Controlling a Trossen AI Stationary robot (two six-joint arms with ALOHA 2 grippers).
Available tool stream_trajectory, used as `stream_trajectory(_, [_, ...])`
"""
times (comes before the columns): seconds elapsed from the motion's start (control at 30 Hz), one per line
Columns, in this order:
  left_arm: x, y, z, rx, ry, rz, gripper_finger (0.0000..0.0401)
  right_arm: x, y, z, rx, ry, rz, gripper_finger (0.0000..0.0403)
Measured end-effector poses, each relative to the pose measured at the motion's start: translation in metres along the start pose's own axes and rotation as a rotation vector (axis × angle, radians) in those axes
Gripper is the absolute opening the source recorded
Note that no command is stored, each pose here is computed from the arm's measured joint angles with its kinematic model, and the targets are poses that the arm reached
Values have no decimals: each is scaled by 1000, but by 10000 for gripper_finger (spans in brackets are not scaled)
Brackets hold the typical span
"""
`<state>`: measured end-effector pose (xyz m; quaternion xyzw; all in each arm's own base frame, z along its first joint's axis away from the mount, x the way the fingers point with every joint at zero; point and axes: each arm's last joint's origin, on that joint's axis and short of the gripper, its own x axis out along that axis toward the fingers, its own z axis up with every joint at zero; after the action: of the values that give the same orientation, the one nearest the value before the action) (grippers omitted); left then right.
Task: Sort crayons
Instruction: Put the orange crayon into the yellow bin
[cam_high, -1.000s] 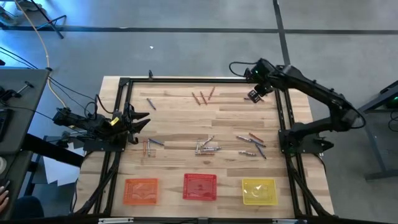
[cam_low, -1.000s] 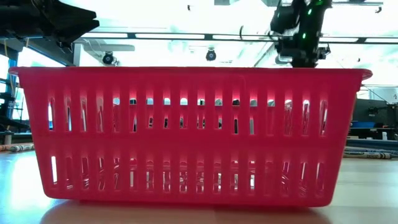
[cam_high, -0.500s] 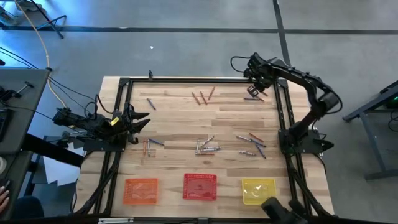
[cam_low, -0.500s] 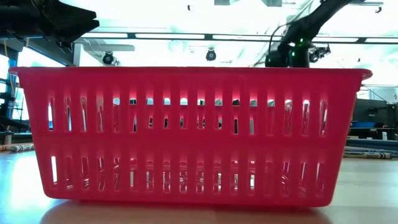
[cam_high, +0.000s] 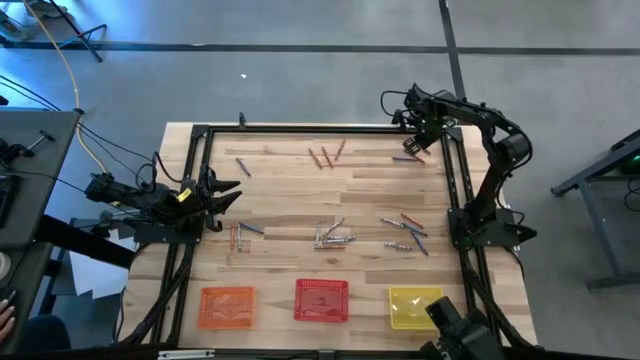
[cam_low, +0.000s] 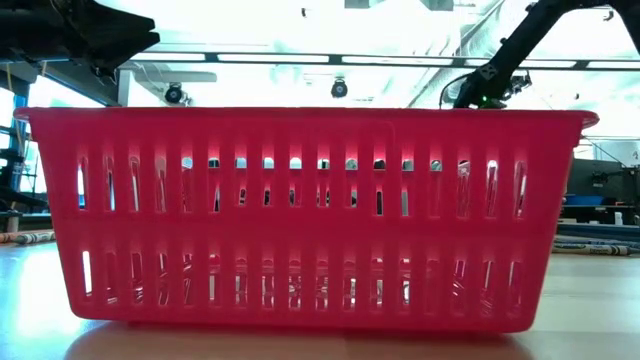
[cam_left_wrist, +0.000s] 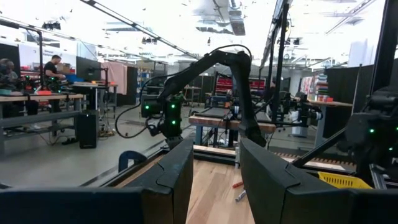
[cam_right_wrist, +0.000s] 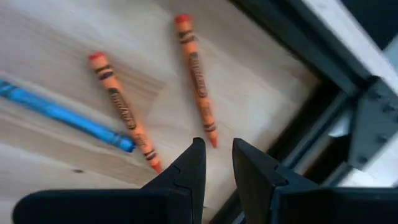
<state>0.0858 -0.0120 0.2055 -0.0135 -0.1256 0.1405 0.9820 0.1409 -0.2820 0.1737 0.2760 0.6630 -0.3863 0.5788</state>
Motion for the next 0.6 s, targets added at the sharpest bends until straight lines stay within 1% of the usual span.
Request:
stream_trajectory(0.13, [0,0,0,0,0,0,117,0,1,1,-22,-25,100,73])
stream_trajectory(0.37, [0,0,0,0,0,0,117,-1,1,3,-48,-46,105,80])
stream_trajectory(0.6, [0,0,0,-1,0,0,117,-1,1,3,-64,-47,105,116])
